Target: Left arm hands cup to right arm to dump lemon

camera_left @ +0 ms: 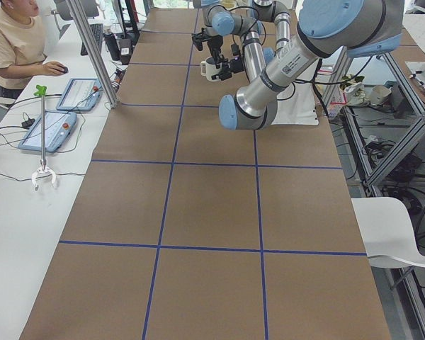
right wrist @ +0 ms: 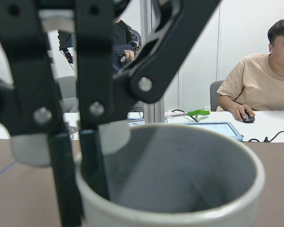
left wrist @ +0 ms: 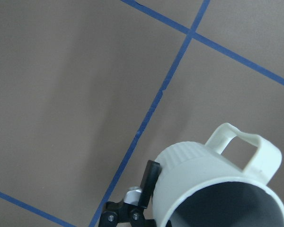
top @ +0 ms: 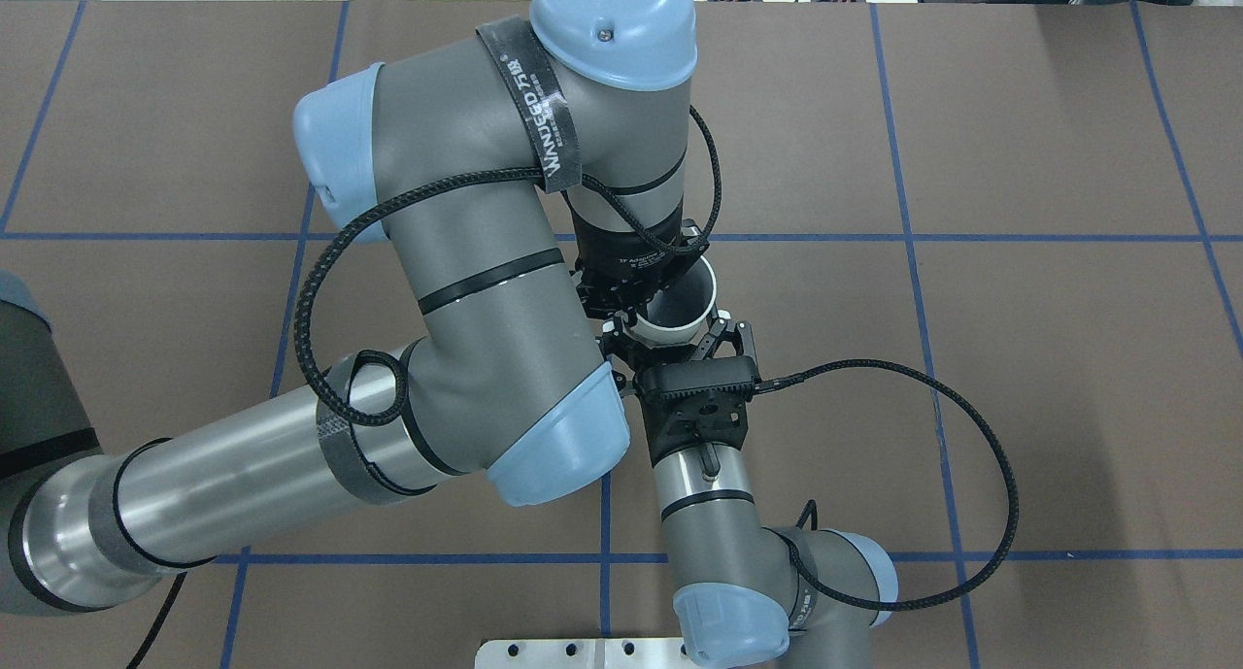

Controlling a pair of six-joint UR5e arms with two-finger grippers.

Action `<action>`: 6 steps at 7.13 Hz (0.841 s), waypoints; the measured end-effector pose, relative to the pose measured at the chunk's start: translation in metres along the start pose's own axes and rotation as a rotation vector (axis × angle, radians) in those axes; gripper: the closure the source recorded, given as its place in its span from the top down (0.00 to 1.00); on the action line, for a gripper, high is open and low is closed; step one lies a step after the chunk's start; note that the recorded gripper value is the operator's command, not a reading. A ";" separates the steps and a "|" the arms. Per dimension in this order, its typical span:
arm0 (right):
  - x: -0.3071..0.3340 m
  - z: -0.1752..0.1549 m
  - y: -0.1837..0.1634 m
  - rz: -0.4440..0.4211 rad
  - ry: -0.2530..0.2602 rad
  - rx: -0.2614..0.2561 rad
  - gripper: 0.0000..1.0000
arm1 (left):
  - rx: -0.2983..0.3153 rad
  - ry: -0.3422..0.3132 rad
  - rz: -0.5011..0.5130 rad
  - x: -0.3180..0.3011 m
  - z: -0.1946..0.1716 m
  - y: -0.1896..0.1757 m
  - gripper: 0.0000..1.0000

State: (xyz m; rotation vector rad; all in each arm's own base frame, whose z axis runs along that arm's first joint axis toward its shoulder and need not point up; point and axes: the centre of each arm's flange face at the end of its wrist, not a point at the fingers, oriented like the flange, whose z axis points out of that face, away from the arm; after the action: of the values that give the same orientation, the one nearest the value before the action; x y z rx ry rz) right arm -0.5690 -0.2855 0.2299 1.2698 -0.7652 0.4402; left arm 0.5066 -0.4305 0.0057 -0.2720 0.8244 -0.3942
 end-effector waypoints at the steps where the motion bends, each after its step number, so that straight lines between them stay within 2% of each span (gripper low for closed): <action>1: 0.000 -0.001 0.004 -0.005 -0.001 -0.004 1.00 | 0.001 0.006 0.001 0.000 -0.004 0.001 0.00; 3: 0.002 -0.001 0.012 -0.019 0.000 -0.013 1.00 | 0.009 0.029 0.002 0.003 -0.020 -0.001 0.00; 6: 0.014 0.000 0.022 -0.037 0.003 -0.027 1.00 | 0.037 0.111 0.011 -0.022 -0.066 -0.012 0.00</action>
State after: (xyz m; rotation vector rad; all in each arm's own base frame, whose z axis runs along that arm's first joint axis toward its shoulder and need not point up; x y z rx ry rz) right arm -0.5743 -0.2811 0.2555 1.2560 -0.7419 0.4007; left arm 0.4409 -0.4367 -0.0186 -0.2126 0.9262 -0.4168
